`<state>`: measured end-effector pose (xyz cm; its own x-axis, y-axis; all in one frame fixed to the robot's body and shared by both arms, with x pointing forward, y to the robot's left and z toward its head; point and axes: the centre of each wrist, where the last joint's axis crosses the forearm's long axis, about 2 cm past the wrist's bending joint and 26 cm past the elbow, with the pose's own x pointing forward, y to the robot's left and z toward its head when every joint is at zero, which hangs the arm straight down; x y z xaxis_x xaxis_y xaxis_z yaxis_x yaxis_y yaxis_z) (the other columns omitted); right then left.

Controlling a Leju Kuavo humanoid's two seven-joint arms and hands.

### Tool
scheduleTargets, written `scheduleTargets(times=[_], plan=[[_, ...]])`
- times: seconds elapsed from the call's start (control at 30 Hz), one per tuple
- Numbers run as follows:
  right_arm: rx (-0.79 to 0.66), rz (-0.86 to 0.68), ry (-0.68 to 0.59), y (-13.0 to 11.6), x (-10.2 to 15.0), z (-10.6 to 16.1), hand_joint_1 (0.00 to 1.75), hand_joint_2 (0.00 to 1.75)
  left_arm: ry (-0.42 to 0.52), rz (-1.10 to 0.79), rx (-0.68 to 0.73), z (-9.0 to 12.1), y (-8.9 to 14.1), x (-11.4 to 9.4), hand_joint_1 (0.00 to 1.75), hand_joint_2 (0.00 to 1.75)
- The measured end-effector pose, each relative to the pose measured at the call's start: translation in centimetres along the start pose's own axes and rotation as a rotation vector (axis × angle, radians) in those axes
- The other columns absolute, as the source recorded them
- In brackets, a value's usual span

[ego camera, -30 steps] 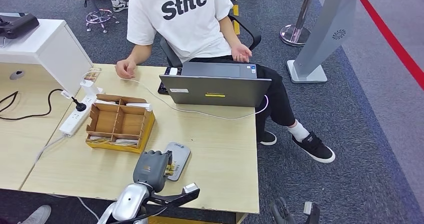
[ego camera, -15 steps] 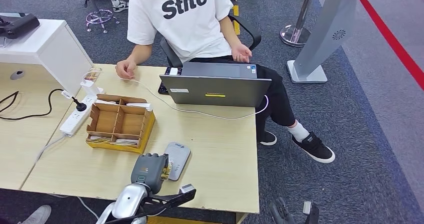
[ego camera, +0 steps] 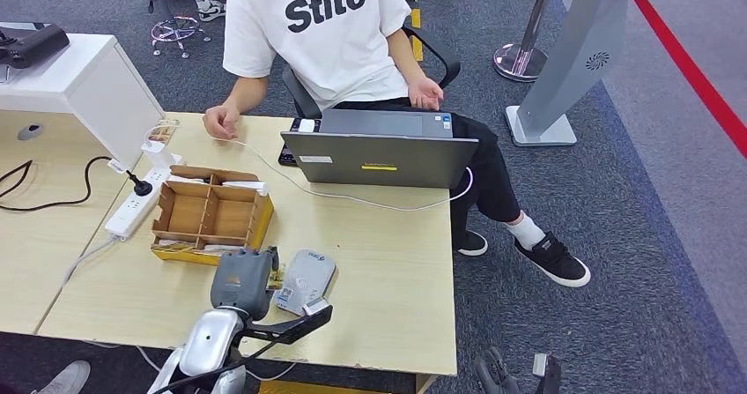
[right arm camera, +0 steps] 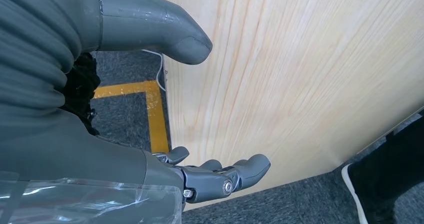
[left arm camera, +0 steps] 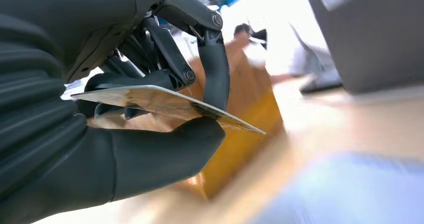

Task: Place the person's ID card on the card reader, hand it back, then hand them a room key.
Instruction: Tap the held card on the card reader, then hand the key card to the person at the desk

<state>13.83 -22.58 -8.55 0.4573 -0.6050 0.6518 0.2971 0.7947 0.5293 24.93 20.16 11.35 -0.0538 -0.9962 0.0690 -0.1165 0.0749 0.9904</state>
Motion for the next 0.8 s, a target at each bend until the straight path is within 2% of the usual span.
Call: scheduleTargets(times=[0.13,0.3,0.5,0.63,0.8], plan=[[0.005,-0.002,0.005,0.0,0.0,0.0,0.0,1.75,0.007,0.004,0.096,-1.3,2.7,-1.4,1.75,1.75],[0.01,-0.006,0.013,0.1,0.0,0.0,0.0,1.75,0.049,-0.006,0.173,-1.8,4.4,-2.8,1.75,1.75],[0.013,-0.009,0.02,0.3,-0.1,0.0,0.0,1.75,0.085,-0.037,0.26,-2.1,6.6,-5.7,1.75,1.75],[0.017,-0.012,0.021,0.4,-0.2,0.0,0.0,1.75,0.115,-0.052,0.289,-2.0,7.5,-7.1,1.75,1.75],[0.018,-0.013,0.021,0.4,-0.2,0.0,0.0,1.75,0.136,-0.06,0.305,-1.8,7.7,-7.8,1.75,1.75]])
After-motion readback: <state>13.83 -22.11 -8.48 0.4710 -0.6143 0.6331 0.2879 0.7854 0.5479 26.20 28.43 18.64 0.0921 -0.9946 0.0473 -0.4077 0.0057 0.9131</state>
